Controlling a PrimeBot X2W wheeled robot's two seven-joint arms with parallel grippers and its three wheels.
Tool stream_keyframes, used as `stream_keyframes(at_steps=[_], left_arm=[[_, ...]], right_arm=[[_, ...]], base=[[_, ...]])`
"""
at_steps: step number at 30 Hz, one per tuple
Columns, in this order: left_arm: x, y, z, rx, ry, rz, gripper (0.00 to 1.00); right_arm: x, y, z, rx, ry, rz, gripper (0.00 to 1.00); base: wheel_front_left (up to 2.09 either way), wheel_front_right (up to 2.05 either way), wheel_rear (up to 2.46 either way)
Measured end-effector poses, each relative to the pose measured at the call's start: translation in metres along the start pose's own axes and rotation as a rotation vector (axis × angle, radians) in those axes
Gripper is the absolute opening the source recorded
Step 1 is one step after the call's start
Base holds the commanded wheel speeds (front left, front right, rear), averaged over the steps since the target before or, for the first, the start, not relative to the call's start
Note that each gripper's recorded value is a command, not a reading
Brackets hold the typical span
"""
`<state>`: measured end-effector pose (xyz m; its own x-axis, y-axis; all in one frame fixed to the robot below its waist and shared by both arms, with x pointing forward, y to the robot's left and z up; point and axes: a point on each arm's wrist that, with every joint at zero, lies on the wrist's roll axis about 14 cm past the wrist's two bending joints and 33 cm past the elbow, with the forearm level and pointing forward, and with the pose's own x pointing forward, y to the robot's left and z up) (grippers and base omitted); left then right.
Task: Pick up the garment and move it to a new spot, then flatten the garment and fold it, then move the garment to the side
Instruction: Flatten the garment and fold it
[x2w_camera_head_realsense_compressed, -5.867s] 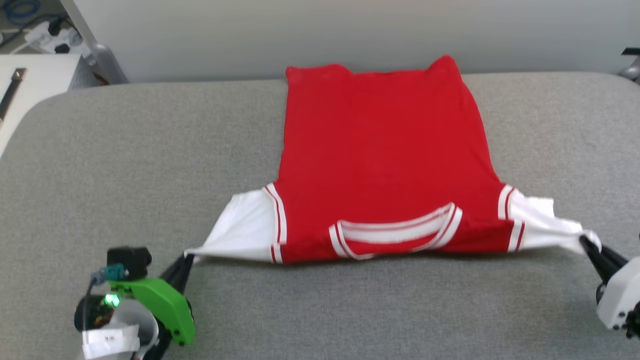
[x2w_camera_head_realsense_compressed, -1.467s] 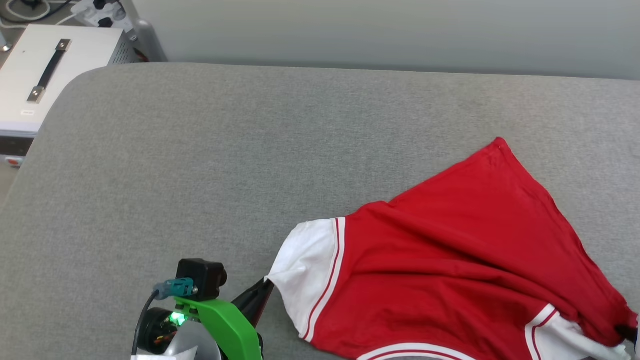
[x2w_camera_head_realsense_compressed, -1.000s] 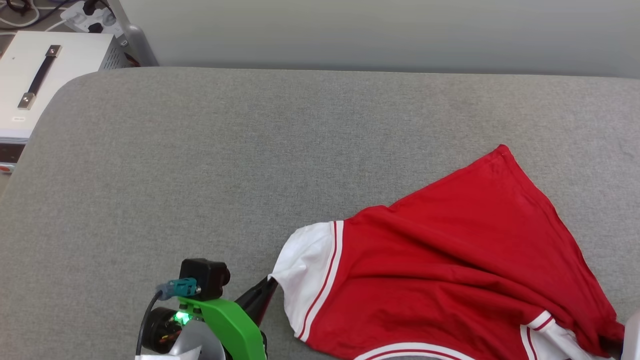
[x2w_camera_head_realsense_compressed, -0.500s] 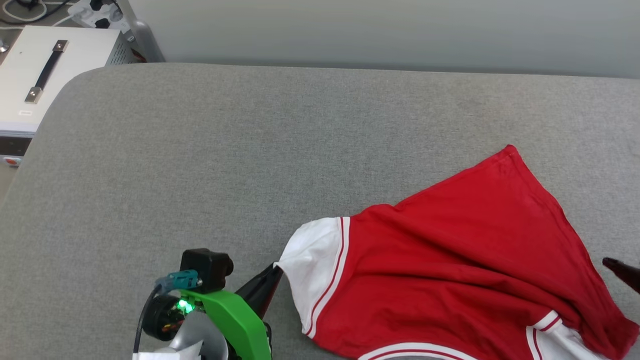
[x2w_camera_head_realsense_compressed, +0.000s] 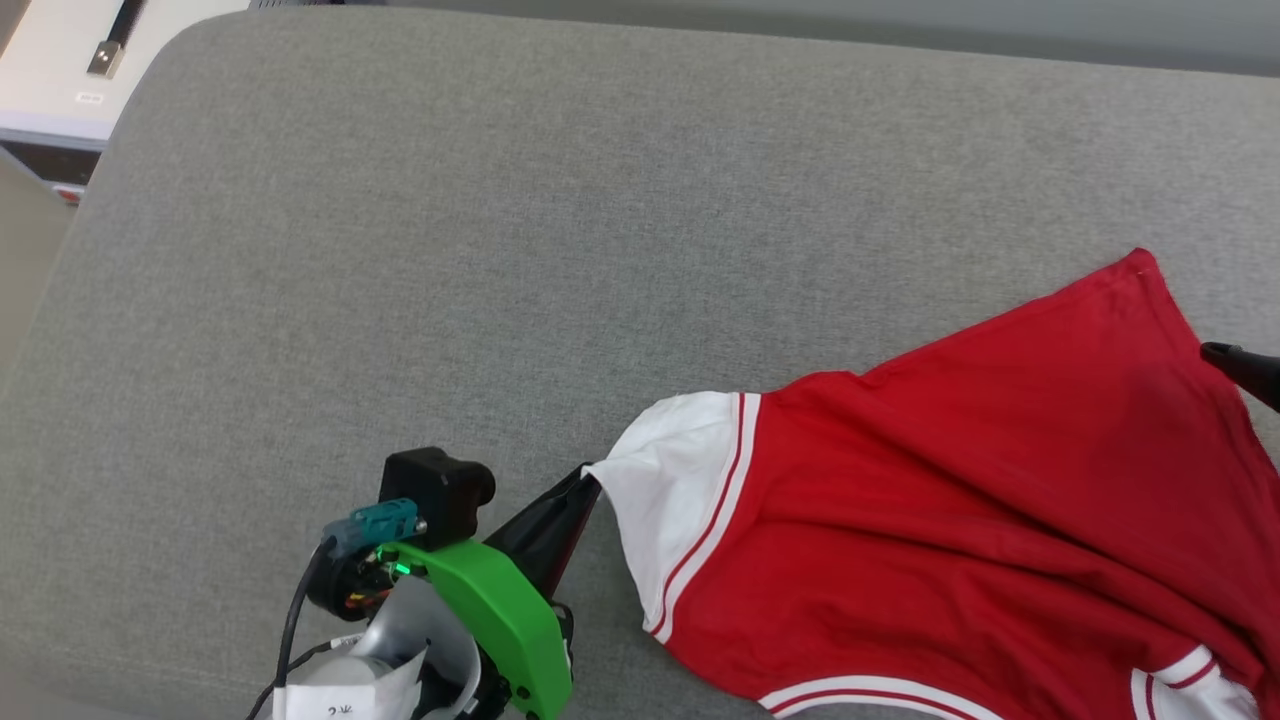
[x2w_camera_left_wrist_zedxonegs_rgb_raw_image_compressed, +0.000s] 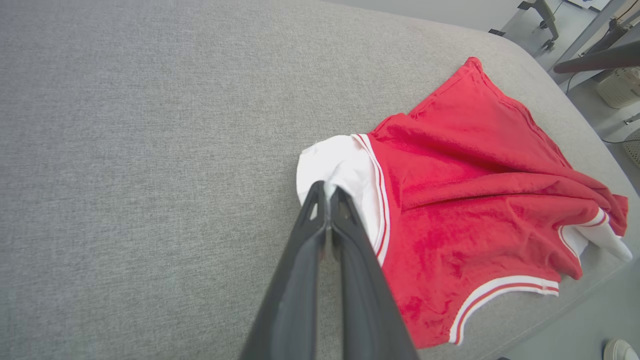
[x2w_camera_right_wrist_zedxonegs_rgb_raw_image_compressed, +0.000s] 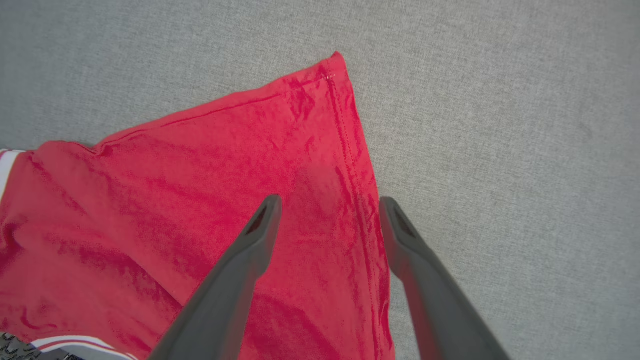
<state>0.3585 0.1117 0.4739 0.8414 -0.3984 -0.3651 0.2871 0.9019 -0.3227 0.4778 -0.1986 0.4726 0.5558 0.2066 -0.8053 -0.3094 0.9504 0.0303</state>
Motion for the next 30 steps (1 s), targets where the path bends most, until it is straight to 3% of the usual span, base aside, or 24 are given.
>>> stream_keyframes(at_steps=[15,26,27,28,29,30], left_arm=[[0.008,0.024,-0.021,-0.051,0.063,0.071,0.0],[0.008,0.034,-0.029,-0.069,0.083,0.105,0.0],[0.008,0.035,-0.029,-0.069,0.084,0.107,0.0],[0.008,0.035,-0.029,-0.068,0.083,0.11,0.0],[0.008,0.036,-0.029,-0.068,0.083,0.112,0.0],[0.008,0.037,-0.029,-0.067,0.082,0.114,0.0]], right_arm=[[0.097,0.001,0.007,-0.042,0.167,0.003,1.0],[0.127,0.007,-0.008,-0.125,0.264,0.005,1.0],[0.128,0.008,-0.009,-0.124,0.269,0.01,0.95],[0.129,0.008,-0.01,-0.126,0.273,0.011,0.42],[0.129,0.009,-0.01,-0.125,0.273,0.014,0.03],[0.13,0.009,-0.01,-0.123,0.27,0.018,0.0]], base=[[0.0,0.0,0.0],[0.0,0.0,0.0],[0.0,0.0,0.0],[0.0,0.0,0.0],[0.0,0.0,0.0],[0.0,0.0,0.0]])
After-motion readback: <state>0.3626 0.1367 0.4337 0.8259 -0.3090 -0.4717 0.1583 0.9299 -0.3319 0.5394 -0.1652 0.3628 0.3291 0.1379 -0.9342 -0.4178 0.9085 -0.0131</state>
